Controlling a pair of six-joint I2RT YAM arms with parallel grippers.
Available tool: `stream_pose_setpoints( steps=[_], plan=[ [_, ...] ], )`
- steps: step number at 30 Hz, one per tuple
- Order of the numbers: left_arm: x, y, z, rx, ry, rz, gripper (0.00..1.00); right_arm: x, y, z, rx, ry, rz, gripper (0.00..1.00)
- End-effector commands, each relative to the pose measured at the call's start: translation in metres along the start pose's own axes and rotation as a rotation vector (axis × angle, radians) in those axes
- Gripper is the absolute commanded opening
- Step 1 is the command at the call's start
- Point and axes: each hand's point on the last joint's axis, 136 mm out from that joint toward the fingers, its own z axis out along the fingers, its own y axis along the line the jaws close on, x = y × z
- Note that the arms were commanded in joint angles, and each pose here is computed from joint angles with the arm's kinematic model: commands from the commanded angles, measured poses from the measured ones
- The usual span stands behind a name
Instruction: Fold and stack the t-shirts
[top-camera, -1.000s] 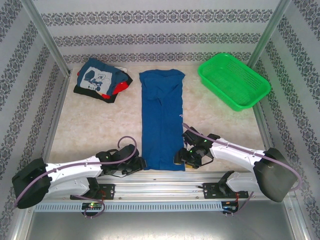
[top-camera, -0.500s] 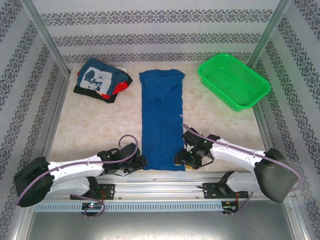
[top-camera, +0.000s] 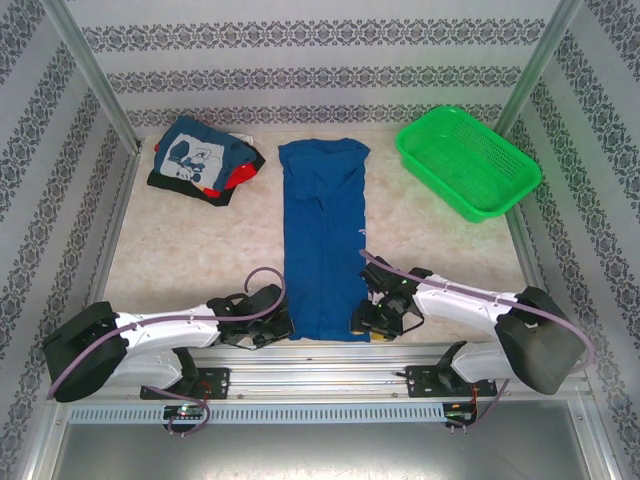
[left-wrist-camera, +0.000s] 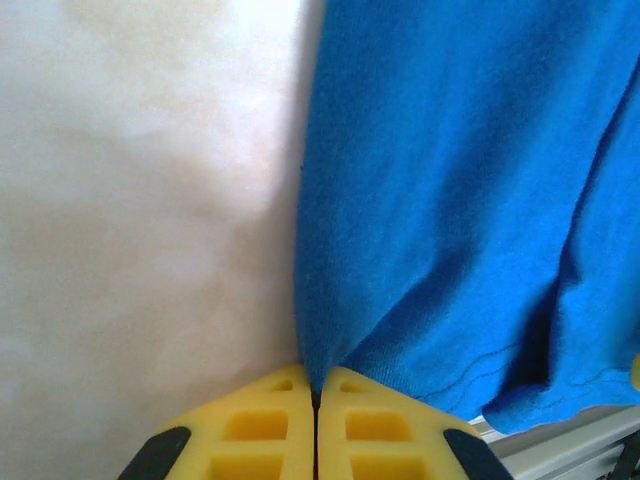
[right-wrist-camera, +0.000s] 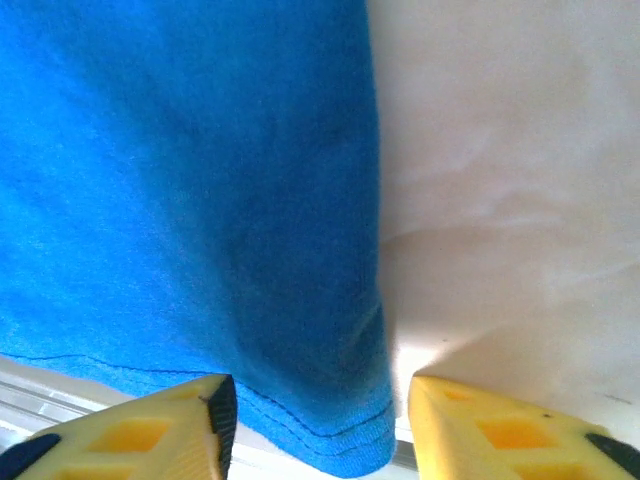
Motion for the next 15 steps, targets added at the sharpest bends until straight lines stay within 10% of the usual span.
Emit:
stream_pose_setpoints(
  steps=[1, 9, 15],
  plan=[
    [-0.001, -0.018, -0.003, 0.045, -0.001, 0.023, 0.04, 0.000, 0.009, 0.009, -0.012, 0.010, -0.025, 0.42],
    [-0.007, -0.023, -0.019, 0.070, -0.032, 0.032, 0.00, -0.007, 0.023, -0.005, -0.029, -0.030, -0.048, 0.05],
    [-0.020, -0.037, -0.036, 0.112, -0.064, 0.027, 0.00, -0.013, 0.037, -0.024, -0.066, -0.054, -0.052, 0.03]
  ],
)
